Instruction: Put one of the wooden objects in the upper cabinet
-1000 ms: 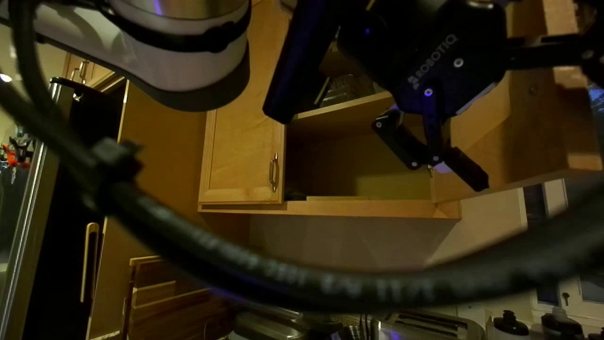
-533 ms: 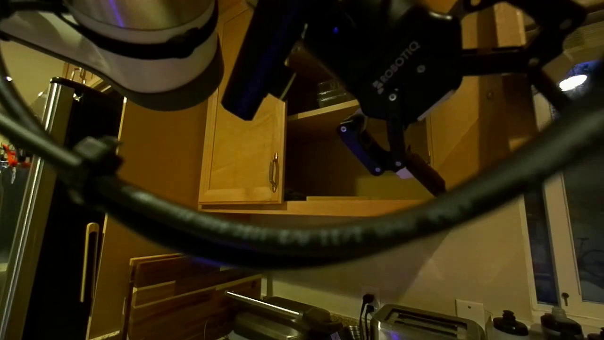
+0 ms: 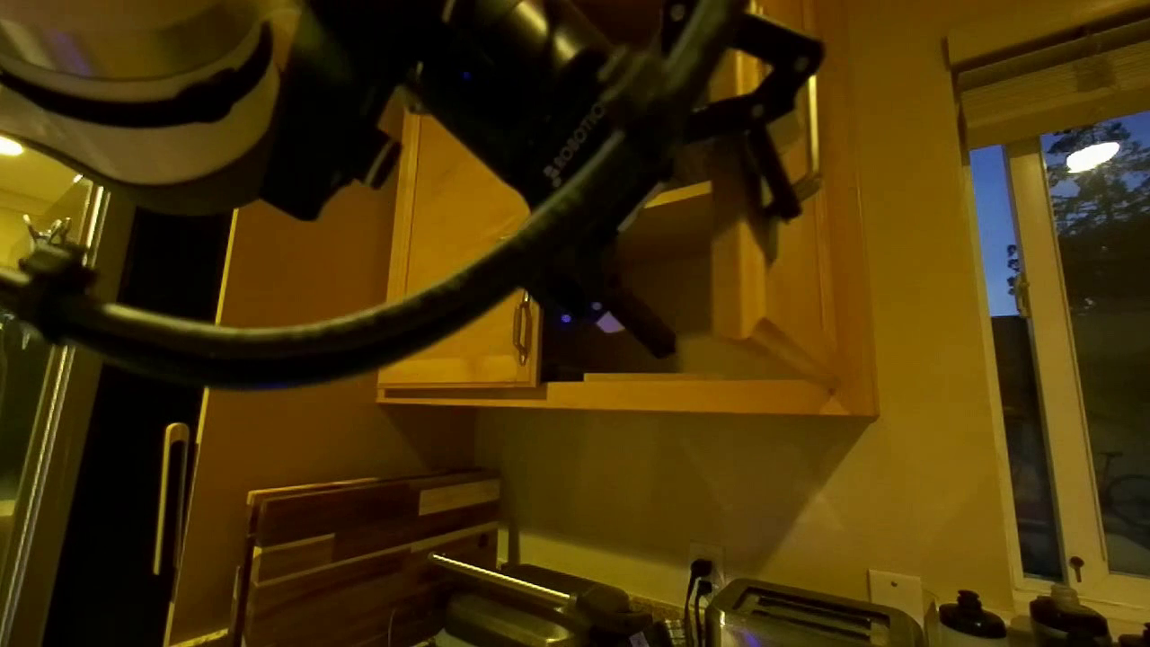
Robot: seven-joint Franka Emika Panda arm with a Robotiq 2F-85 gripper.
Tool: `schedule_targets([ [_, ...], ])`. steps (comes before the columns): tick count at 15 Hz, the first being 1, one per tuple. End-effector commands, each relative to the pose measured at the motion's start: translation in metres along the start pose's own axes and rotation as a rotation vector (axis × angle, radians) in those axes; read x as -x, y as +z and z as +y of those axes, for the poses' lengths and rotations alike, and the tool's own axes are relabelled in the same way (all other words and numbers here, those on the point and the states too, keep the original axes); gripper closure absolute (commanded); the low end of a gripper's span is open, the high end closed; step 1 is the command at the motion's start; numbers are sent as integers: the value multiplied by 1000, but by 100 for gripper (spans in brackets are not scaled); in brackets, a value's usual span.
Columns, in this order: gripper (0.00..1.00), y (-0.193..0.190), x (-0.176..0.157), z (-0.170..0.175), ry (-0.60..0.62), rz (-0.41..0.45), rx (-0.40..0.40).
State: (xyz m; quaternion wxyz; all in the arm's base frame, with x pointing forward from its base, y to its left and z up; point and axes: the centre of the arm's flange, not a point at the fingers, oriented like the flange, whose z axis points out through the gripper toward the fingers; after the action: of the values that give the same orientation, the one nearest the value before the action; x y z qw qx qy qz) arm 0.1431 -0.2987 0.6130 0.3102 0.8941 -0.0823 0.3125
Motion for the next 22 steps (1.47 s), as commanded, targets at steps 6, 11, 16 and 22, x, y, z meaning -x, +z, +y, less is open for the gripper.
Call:
schedule_targets([
  [6,0,-78,-46,-107,-280,64,-84],
  [11,0,-114,-72,-172,-490,100,-179],
  [16,0,-155,-86,-225,-707,260,-262],
  [22,0,-169,-91,-242,-864,407,-336],
])
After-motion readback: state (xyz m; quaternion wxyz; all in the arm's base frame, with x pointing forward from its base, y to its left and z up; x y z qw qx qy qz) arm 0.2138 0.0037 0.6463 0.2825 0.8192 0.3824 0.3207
